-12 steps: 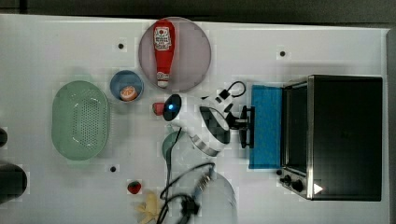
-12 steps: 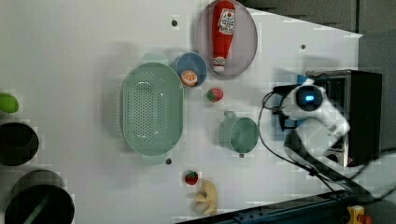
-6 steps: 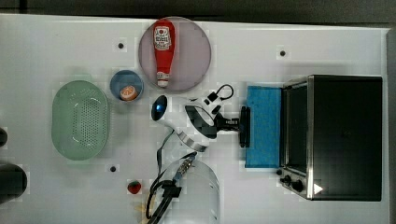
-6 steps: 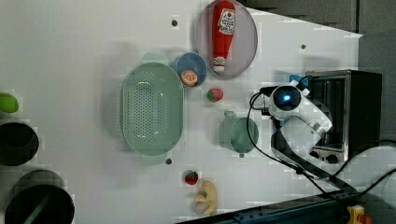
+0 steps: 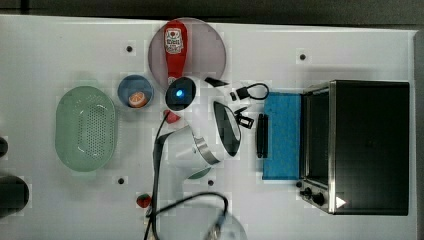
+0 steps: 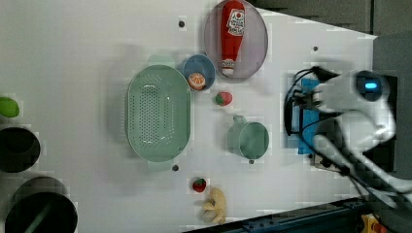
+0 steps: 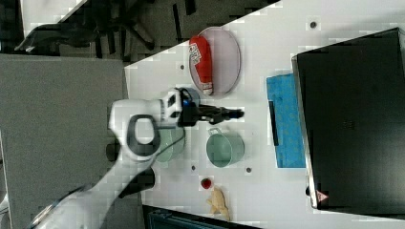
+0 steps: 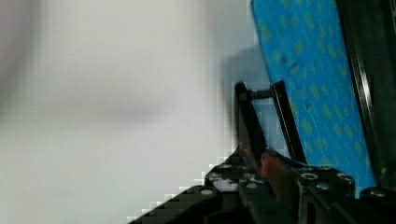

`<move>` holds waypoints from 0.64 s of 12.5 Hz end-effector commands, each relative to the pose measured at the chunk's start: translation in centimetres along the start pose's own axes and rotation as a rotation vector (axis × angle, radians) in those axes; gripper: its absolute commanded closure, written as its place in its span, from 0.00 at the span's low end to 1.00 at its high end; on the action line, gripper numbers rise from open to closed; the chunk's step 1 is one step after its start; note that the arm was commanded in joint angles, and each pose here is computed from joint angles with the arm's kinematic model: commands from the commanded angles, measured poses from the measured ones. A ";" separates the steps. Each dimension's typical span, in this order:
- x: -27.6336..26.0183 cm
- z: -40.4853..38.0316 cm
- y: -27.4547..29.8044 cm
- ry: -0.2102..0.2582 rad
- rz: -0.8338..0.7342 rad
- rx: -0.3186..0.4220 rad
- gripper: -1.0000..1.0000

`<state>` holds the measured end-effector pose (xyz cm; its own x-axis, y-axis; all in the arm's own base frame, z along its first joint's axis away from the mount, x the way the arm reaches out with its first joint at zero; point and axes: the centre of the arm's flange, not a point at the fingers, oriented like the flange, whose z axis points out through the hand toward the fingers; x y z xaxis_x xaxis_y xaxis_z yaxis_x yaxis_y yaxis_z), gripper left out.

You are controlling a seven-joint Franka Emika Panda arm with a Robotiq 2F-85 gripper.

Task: Flap open oven.

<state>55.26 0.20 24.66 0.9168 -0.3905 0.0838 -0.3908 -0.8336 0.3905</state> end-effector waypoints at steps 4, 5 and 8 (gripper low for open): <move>1.9 -14.7 7.7 -0.107 0.417 0.347 0.83; 1.6 -17.0 9.4 -0.116 0.439 0.373 0.83; 0.0 -22.5 14.1 -0.172 0.510 0.363 0.83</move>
<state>51.55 -2.05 50.37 0.6771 -0.7346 0.0428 -0.7351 -0.6779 -0.0051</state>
